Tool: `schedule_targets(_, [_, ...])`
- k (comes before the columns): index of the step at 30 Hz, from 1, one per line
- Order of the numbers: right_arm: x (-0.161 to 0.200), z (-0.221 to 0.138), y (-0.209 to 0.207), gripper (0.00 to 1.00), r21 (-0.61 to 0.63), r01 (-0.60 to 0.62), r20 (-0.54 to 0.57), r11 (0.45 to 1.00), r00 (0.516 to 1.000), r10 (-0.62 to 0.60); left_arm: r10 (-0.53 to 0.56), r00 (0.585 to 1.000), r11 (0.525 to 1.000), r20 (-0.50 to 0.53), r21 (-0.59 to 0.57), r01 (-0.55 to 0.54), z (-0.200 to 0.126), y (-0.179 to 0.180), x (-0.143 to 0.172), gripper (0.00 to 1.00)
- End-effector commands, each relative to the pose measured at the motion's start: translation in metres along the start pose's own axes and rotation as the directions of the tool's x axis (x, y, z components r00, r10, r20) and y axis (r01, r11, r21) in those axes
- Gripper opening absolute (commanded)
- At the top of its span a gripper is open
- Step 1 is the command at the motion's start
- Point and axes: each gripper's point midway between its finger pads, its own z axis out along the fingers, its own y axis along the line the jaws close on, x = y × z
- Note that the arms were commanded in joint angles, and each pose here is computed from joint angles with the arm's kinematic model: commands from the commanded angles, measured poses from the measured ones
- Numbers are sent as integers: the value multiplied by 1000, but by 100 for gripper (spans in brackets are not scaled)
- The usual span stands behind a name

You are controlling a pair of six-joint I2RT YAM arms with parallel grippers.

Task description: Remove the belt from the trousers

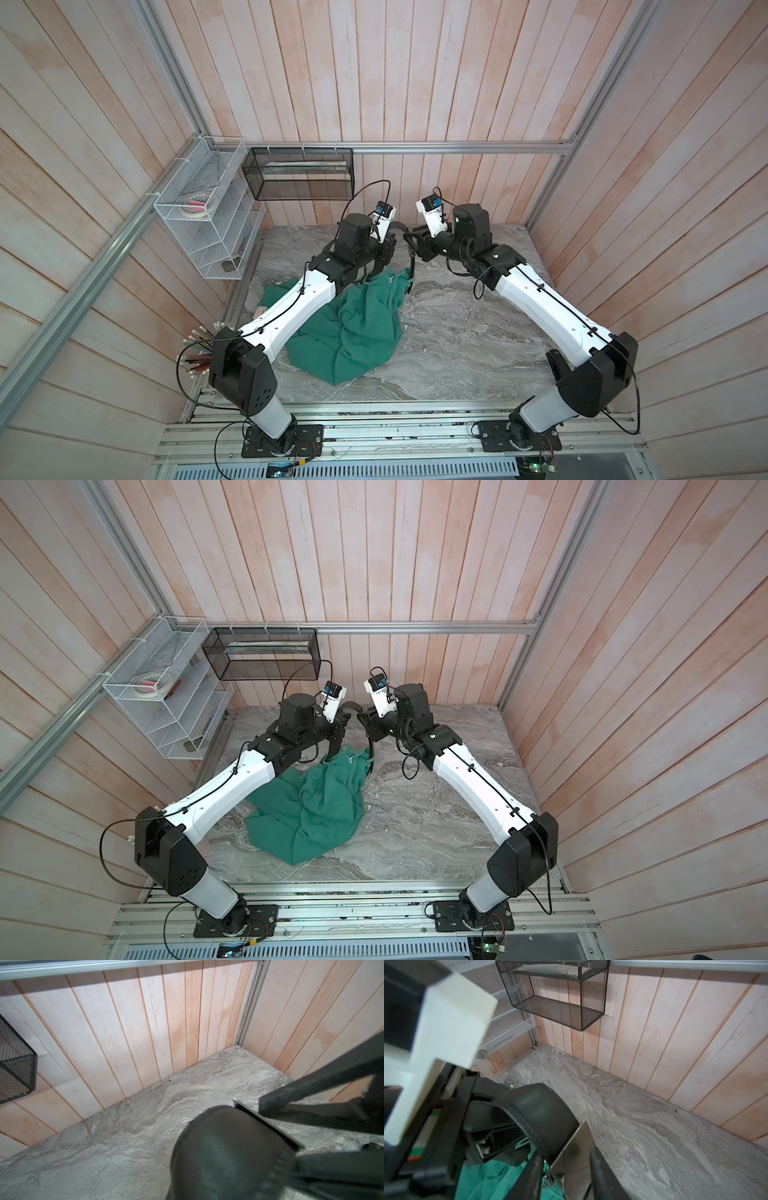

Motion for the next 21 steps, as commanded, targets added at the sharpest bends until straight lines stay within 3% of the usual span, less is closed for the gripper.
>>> schedule_targets(1, [-4, 1, -7, 28, 42, -10, 0, 999, 1000, 10, -15, 998, 1000, 64, 2, 15, -6, 1, -25, 0])
schedule_targets(5, [0, 6, -7, 24, 37, -19, -8, 999, 1000, 19, -14, 998, 1000, 67, 1, 14, -7, 1, -26, 0])
schedule_targets(11, [3, 9, -6, 6, 28, -24, -15, 999, 1000, 24, -11, 998, 1000, 64, 1, 11, -8, 1, -26, 0])
schedule_targets(16, [11, 12, -4, 5, 14, -41, -32, 999, 999, 41, -16, 998, 1000, 66, 0, 16, -9, 1, -28, 0])
schedule_targets(21, [25, 15, -5, 11, 14, -53, -57, 998, 997, 54, -42, 996, 999, 75, 5, 42, -12, 3, -37, 0])
